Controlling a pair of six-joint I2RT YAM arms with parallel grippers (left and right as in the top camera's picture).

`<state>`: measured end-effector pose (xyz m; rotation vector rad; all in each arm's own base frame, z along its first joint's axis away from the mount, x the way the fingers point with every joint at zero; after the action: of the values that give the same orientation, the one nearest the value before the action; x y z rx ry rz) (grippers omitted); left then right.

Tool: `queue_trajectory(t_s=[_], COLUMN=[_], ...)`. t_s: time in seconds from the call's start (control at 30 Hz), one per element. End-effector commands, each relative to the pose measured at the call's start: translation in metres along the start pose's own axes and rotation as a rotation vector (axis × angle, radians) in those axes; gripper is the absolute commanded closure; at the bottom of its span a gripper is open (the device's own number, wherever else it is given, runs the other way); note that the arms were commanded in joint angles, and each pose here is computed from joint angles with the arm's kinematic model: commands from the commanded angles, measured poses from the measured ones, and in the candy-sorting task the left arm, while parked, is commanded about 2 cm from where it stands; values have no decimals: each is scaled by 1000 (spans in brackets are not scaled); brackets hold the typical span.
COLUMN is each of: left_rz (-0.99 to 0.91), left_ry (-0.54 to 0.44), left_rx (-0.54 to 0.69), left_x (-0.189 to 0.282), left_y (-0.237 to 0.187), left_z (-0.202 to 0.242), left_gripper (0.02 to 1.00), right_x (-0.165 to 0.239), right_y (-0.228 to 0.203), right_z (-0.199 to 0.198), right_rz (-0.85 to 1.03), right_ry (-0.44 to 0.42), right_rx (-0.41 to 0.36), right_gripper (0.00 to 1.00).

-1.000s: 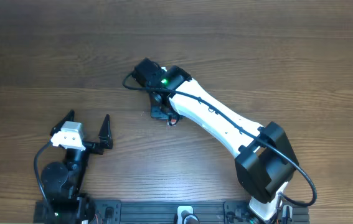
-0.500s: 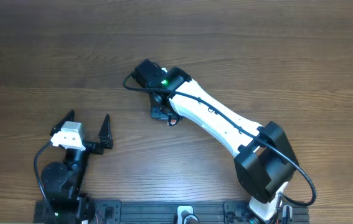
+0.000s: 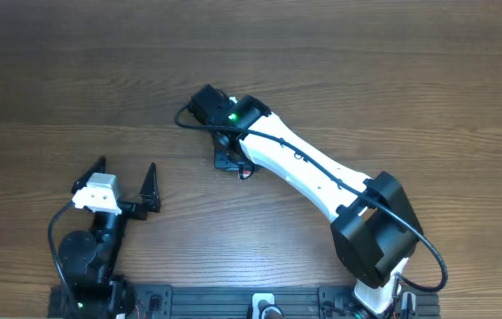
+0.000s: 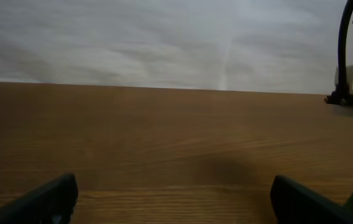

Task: Stack Cubes

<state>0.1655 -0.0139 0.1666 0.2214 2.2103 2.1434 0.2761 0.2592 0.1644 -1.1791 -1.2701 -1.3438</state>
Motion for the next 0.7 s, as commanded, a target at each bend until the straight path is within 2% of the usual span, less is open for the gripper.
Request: queue_trajectory(t_s=[0.03, 0.13, 0.2, 0.33, 0.53, 0.6, 0.7], left_rz=[0, 0, 0, 0, 0, 0, 0], left_ry=[-1, -1, -1, -1, -1, -1, -1], left_rx=[-15, -15, -15, -15, -15, -15, -15], left_x=[0, 0, 0, 0, 0, 0, 0], left_y=[-2, -2, -2, -2, -2, -2, -2], left_z=[0, 0, 0, 0, 0, 0, 0], left_gripper=[18, 18, 18, 18, 18, 18, 18], right_x=[-9, -9, -9, -9, -5, 3, 24], right_y=[-3, -3, -3, -3, 2, 6, 15], right_z=[1, 1, 1, 1, -1, -1, -1], right_rz=[26, 26, 26, 25, 14, -3, -51], right_ry=[-14, -14, -14, -15, -4, 13, 44], right_rx=[3, 3, 3, 3, -9, 4, 33], right_gripper=[774, 555, 443, 321, 73, 20, 7])
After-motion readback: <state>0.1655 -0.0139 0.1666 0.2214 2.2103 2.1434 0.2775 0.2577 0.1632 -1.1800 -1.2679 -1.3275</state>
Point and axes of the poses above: each gripper's point midway between its finger pads, its own x axis back along the fingers, its own z axis along the line the jaws close on, y = z × x, the point moved 8 cm from there along x, back along the fingers, and after that the axes turned 4 degrees about -x, right-handed, at the moved point
